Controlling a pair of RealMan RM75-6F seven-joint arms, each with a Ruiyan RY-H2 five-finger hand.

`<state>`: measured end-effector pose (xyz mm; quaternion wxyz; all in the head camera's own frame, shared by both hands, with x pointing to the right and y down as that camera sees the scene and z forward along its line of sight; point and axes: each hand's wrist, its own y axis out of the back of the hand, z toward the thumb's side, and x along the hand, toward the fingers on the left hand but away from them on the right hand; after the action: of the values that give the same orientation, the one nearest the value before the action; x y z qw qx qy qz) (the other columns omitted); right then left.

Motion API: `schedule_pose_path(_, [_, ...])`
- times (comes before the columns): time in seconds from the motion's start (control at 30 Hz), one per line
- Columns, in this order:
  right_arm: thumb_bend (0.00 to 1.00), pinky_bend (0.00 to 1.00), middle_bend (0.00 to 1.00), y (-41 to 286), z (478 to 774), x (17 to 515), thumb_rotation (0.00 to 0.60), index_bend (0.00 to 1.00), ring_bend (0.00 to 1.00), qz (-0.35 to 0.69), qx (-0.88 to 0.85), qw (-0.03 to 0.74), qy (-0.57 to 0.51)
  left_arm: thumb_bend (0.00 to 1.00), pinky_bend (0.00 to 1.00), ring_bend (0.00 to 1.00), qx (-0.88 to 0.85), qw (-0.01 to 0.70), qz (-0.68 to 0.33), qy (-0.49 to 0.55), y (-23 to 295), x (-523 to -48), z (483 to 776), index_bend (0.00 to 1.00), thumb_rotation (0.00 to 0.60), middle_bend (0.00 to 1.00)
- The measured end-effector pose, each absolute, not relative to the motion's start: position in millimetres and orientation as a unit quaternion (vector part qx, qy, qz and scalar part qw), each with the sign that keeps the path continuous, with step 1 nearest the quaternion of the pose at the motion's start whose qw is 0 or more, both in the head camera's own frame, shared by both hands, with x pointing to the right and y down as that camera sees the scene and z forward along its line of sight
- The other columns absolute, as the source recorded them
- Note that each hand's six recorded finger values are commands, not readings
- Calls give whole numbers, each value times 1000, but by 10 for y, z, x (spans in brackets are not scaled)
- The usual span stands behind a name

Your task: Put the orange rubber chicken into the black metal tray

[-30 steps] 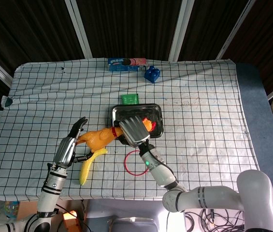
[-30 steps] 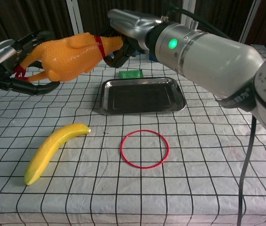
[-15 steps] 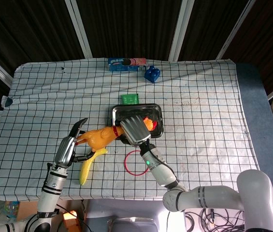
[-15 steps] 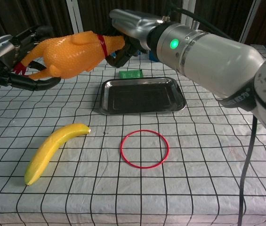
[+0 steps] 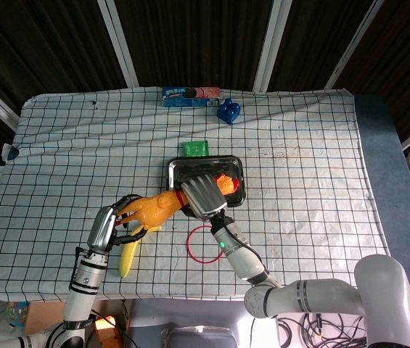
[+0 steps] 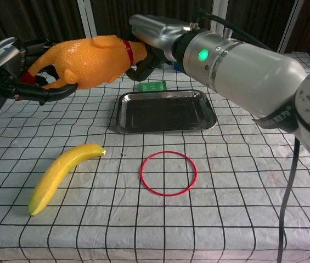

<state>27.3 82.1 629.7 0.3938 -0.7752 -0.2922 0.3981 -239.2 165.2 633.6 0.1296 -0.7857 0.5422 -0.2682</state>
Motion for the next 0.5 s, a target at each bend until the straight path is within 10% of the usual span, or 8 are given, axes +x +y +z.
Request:
schedule_pose_path(0.17, [467, 867, 728, 817, 6293, 269, 600, 914, 783, 397, -775, 393, -294, 780, 989, 798, -777, 132, -264, 556, 1639, -2418, 6324, 775, 600, 963])
schedule_pose_path(0.33, [467, 867, 728, 791, 6295, 294, 600, 914, 783, 399, -771, 398, -297, 369, 421, 198, -780, 160, -295, 529, 1669, -2444, 6382, 76, 600, 229])
schedule_pose_path(0.5, [467, 867, 728, 734, 6321, 392, 600, 915, 783, 408, -761, 406, -299, 283, 97, 0, -781, 193, -336, 489, 1675, -2570, 6428, 0, 600, 0])
